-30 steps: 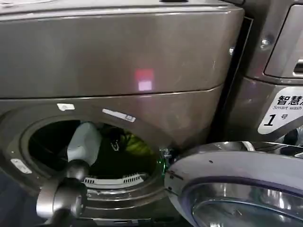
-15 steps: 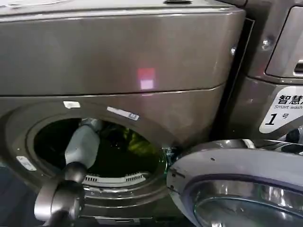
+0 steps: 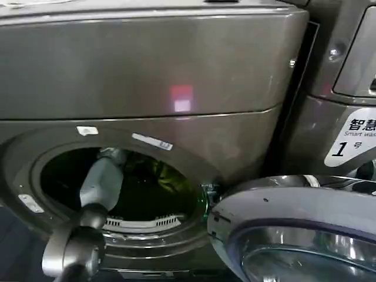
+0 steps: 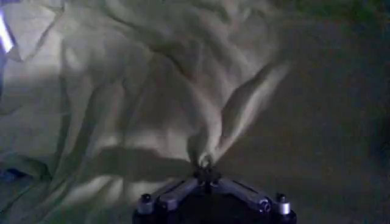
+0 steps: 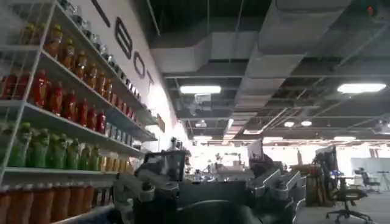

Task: Grasp the clothes from the dryer.

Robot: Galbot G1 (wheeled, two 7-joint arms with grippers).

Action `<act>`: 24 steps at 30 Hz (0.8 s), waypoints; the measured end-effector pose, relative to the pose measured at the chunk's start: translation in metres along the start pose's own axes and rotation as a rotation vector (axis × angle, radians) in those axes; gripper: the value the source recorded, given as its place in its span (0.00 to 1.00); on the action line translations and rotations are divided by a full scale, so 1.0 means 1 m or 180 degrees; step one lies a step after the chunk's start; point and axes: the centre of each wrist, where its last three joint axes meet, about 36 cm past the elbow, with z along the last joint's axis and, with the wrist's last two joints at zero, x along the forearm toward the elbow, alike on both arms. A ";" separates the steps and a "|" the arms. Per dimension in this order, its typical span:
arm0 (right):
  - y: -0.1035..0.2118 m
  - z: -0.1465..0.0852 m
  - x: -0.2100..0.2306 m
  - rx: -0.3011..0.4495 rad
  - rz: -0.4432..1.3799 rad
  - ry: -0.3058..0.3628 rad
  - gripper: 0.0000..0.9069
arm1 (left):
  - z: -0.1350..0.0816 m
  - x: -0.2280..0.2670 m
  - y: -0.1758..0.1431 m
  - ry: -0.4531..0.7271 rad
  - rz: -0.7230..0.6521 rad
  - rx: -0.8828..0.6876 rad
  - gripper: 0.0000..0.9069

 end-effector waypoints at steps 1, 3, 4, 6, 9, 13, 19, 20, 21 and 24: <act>0.001 0.000 0.000 0.0001 0.0003 -0.0005 1.00 | -0.002 -0.001 0.000 -0.0075 -0.0124 0.0067 0.00; 0.003 0.000 0.000 0.0006 0.0015 -0.0010 1.00 | -0.008 0.000 0.000 -0.0227 -0.0413 0.0197 0.00; 0.004 -0.001 0.000 0.0005 0.0012 -0.0016 1.00 | -0.012 0.001 0.000 -0.0312 -0.0581 0.0257 0.00; 0.005 -0.001 0.002 0.0011 0.0008 -0.0011 1.00 | -0.020 0.006 0.003 -0.0469 -0.0916 0.0380 0.00; 0.005 -0.005 0.005 0.0002 -0.0003 0.0016 1.00 | -0.035 0.011 0.006 -0.0672 -0.1366 0.0582 0.00; 0.009 -0.008 0.006 -0.0012 -0.0028 0.0018 1.00 | -0.052 0.016 0.006 -0.0884 -0.1908 0.0888 0.00; 0.012 -0.008 0.006 -0.0007 -0.0014 -0.0042 1.00 | -0.075 0.022 0.004 -0.1168 -0.2574 0.1459 0.00; 0.013 -0.009 0.006 -0.0004 -0.0014 -0.0052 1.00 | -0.079 0.023 0.003 -0.1217 -0.2666 0.1541 0.00; 0.013 -0.009 0.006 -0.0005 -0.0017 -0.0059 1.00 | -0.084 0.025 0.003 -0.1269 -0.2758 0.1635 0.00; 0.013 -0.009 0.007 0.0013 -0.0019 -0.0067 1.00 | -0.094 0.029 0.002 -0.1377 -0.2972 0.1888 0.00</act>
